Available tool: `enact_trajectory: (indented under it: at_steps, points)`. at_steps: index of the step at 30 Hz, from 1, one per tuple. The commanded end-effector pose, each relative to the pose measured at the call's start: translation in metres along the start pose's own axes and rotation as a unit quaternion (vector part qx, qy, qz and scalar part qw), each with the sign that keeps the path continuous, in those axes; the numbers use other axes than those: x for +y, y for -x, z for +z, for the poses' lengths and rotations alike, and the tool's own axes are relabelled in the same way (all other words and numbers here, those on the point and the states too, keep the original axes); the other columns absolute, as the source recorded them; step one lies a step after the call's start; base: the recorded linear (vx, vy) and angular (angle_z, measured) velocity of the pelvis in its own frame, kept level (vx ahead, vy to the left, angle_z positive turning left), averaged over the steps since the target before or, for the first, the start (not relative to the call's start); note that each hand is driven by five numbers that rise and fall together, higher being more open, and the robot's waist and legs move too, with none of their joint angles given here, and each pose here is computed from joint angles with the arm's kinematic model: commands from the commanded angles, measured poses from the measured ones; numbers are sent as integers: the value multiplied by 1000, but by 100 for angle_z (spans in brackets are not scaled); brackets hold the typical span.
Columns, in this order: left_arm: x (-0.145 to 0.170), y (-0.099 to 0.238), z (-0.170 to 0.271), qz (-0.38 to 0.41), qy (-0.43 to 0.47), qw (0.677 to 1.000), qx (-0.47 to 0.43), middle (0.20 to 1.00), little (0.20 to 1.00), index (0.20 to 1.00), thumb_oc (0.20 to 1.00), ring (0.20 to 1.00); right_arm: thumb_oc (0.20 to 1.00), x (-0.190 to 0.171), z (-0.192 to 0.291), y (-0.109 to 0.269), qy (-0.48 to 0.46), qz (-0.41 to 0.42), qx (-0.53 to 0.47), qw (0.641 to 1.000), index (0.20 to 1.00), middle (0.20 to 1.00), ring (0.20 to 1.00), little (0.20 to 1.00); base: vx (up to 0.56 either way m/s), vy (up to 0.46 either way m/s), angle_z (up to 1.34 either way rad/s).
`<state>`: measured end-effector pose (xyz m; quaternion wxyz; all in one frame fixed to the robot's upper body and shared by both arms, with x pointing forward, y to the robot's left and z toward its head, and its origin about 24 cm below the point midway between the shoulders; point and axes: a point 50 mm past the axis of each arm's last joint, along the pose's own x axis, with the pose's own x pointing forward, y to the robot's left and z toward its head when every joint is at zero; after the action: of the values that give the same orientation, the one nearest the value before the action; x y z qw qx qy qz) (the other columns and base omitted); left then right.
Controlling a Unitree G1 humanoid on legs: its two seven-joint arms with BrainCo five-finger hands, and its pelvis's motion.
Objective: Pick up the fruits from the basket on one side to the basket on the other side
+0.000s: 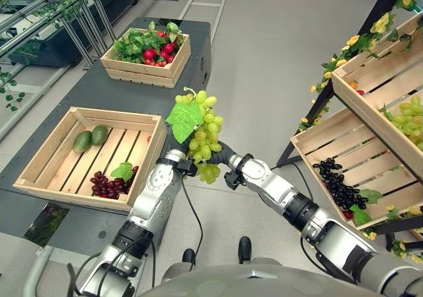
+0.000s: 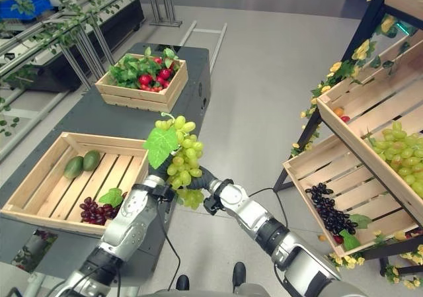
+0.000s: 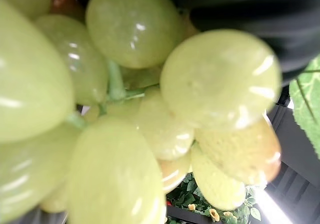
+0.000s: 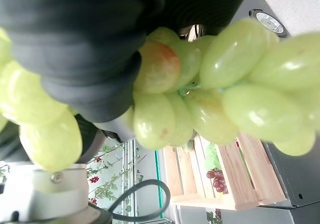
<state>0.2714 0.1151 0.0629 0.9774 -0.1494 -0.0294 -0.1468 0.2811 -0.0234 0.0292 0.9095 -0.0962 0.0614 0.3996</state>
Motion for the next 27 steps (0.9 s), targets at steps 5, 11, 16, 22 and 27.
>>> enact_trajectory:
  at_steps: [5, 11, 16, 22, 27]
  points:
    - [-34, -22, 11, -74, 6, 997, -33, 200, 200, 200, 200, 200, 200, 13, 80, -31, 24, 33, -149, 988, 200, 200, 200, 200, 0, 0, 0]
    - [-33, -21, 10, -71, 6, 997, -32, 200, 200, 200, 200, 200, 200, 11, 78, -30, 25, 29, -147, 988, 200, 200, 200, 200, 0, 0, 0]
    - [-33, -21, 12, -73, 5, 997, -35, 200, 200, 200, 200, 200, 200, 10, 77, -29, 22, 25, -145, 989, 200, 200, 200, 200, 0, 0, 0]
    - [-32, -21, 13, -72, 1, 997, -38, 1000, 1000, 1000, 1000, 1000, 200, 9, 76, -29, 22, 24, -144, 989, 200, 200, 200, 200, 0, 0, 0]
    - [-32, -21, 15, -74, -10, 996, -44, 1000, 1000, 1000, 1000, 1000, 200, 8, 74, -30, 20, 21, -141, 990, 200, 200, 200, 200, 0, 0, 0]
